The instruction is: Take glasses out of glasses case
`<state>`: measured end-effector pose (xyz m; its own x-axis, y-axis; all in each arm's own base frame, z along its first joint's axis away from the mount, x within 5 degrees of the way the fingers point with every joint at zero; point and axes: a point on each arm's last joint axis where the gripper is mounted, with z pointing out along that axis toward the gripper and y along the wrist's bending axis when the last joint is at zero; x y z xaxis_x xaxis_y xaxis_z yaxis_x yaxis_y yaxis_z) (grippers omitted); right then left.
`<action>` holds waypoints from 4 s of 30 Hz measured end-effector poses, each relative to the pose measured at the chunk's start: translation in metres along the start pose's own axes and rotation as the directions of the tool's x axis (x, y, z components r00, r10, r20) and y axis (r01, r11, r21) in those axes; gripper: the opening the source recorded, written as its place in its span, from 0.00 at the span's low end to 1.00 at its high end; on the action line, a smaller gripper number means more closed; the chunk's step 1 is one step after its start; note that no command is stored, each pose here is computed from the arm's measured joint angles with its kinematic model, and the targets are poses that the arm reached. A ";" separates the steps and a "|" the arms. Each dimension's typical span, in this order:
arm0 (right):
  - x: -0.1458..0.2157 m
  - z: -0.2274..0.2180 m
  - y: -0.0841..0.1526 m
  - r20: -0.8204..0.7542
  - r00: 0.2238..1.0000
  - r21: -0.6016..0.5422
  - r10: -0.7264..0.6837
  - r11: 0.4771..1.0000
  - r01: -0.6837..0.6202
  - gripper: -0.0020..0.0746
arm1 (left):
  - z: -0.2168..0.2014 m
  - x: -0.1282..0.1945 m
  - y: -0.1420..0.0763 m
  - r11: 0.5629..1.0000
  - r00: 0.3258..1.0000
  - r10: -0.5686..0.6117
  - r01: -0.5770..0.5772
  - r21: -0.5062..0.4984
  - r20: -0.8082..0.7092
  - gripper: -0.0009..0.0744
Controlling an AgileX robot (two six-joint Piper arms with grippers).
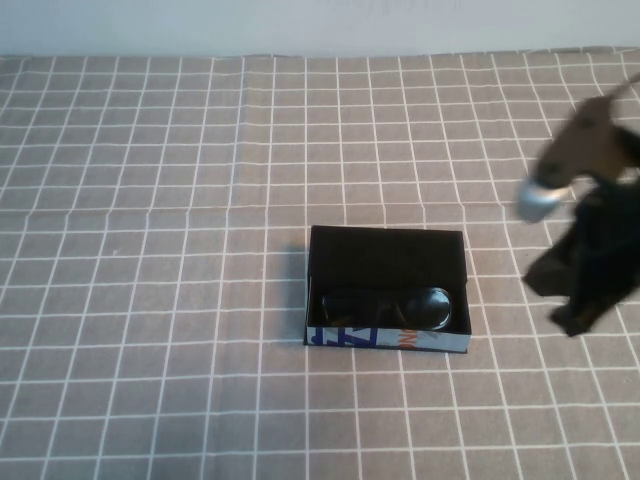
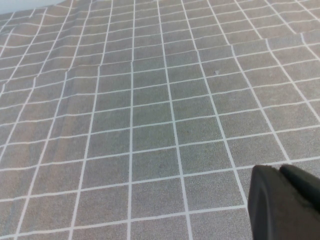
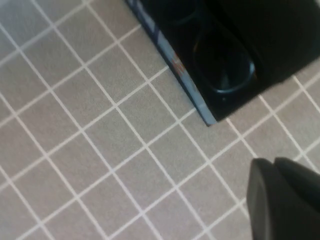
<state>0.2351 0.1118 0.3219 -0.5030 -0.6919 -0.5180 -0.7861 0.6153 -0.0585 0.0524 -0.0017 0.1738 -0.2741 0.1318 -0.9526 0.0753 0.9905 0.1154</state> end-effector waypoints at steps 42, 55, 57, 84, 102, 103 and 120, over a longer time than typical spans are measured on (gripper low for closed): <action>-0.089 0.202 -0.003 -0.190 0.856 -0.212 -0.482 0.871 0.443 0.47 | 0.000 0.000 0.000 1.000 1.000 0.000 0.000 0.000 0.000 0.01; -0.098 0.180 -0.003 -0.211 0.893 -0.201 -0.397 0.912 0.358 0.10 | 0.000 0.000 0.000 1.000 1.000 0.000 0.000 0.000 0.000 0.01; -0.101 0.164 -0.004 -0.251 0.895 -0.194 -0.369 0.925 0.327 0.10 | 0.000 0.000 0.000 1.000 1.000 0.000 0.000 0.000 0.000 0.01; 0.028 0.056 -0.034 -0.151 0.656 0.290 0.740 0.667 -0.686 0.10 | 0.000 0.000 0.000 1.000 1.000 0.000 0.000 0.000 0.000 0.01; 0.037 0.130 -0.049 -0.127 0.812 0.229 0.570 0.813 -0.535 0.35 | 0.000 0.000 0.000 1.000 1.000 0.000 0.000 0.000 0.000 0.01; 0.036 0.129 -0.049 -0.127 0.809 0.226 0.574 0.811 -0.540 0.36 | 0.000 0.000 0.000 1.000 1.000 0.000 0.000 0.000 0.000 0.01; 0.067 -0.034 0.023 0.585 0.718 0.140 0.376 0.826 -0.547 0.02 | 0.000 0.000 0.000 1.000 1.000 0.000 0.000 0.000 0.000 0.01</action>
<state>0.1713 0.0663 0.3148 -0.4469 -0.0441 -0.8935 -0.3239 0.9390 0.1157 0.0524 -0.0017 0.1738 -0.2741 0.1318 -0.9526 0.0753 0.9905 0.1154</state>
